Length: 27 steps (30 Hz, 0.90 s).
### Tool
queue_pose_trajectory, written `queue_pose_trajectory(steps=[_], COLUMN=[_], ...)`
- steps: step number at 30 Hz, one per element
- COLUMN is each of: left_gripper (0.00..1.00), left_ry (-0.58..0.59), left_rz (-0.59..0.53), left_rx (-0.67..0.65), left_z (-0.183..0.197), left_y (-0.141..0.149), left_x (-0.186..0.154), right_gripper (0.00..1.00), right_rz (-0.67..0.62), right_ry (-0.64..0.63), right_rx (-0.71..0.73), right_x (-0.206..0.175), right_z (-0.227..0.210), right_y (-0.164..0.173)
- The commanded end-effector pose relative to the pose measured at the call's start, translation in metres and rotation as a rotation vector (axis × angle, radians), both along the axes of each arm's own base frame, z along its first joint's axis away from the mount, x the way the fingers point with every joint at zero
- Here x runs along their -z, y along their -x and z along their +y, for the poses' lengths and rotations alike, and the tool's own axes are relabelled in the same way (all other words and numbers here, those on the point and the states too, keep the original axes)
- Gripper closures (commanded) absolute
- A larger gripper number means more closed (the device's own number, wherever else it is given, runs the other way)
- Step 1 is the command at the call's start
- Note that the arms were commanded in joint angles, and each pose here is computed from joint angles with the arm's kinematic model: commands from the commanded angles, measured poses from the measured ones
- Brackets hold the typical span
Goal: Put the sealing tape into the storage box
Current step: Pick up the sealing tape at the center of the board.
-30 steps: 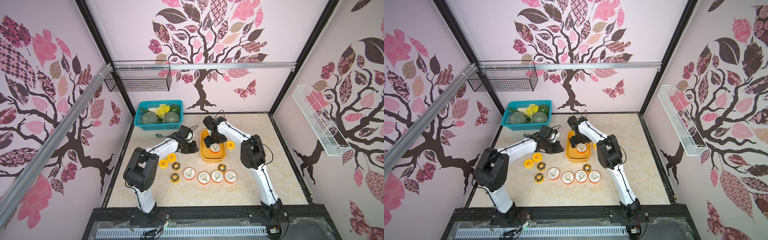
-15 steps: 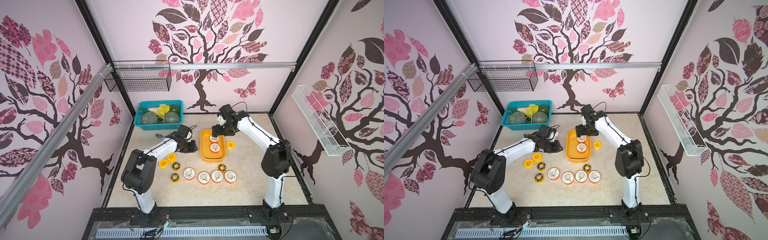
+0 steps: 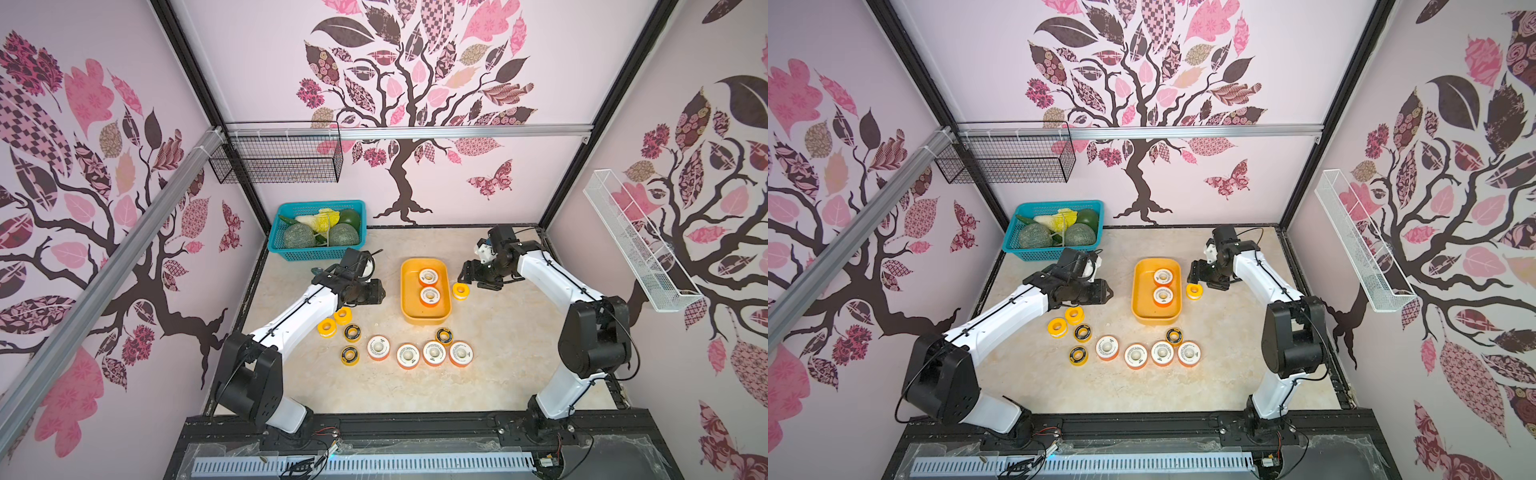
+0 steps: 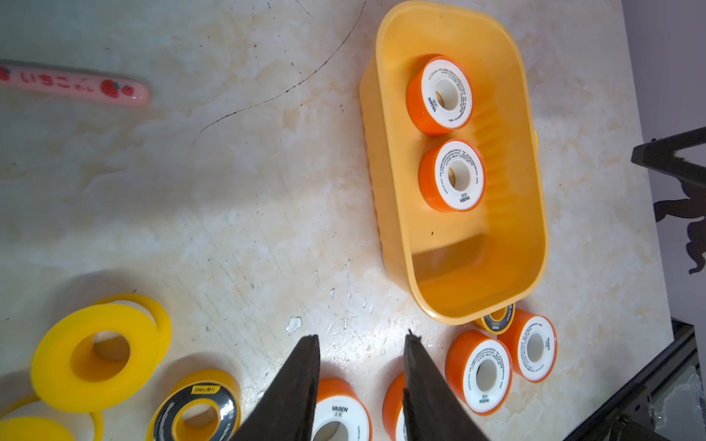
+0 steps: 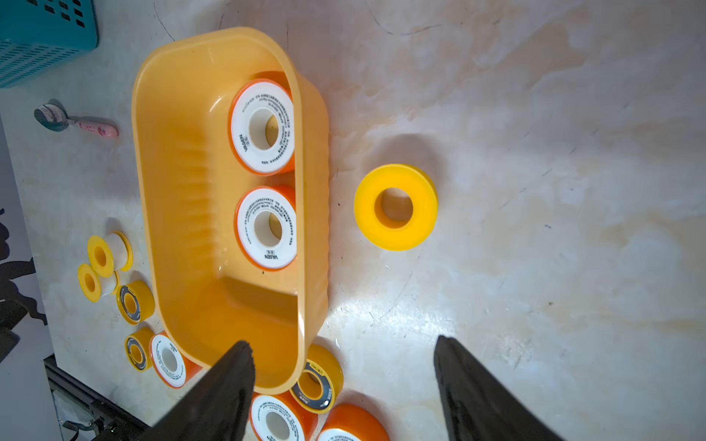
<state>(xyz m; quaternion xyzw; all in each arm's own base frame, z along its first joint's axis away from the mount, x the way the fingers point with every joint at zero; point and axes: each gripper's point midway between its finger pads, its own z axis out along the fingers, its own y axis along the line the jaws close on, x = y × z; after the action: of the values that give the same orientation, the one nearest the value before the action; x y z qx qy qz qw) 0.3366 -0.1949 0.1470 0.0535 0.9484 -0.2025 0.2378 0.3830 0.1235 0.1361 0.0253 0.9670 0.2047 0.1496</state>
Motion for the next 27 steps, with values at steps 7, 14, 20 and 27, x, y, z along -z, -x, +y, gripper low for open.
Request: queue_pose_trajectory(steps=[7, 14, 20, 27], left_gripper=[0.54, 0.41, 0.29, 0.22], left_ry=[-0.103, -0.116, -0.18, -0.185], left_rz=[0.017, 0.044, 0.059, 0.077], left_rx=[-0.036, -0.048, -0.033, 0.005], left_z=[0.035, 0.046, 0.042, 0.032], left_y=[0.037, 0.063, 0.084, 0.091], left_x=[0.003, 0.008, 0.021, 0.035], right_gripper=[0.2, 0.2, 0.2, 0.2], right_rz=[-0.077, -0.054, -0.037, -0.013], right_ry=[-0.087, -0.126, -0.139, -0.165], right_rx=[0.015, 0.015, 0.014, 0.001], right_x=[-0.01, 0.0, 0.005, 0.013], right_z=[-0.006, -0.001, 0.001, 0.006], right_y=[0.015, 0.022, 0.022, 0.023])
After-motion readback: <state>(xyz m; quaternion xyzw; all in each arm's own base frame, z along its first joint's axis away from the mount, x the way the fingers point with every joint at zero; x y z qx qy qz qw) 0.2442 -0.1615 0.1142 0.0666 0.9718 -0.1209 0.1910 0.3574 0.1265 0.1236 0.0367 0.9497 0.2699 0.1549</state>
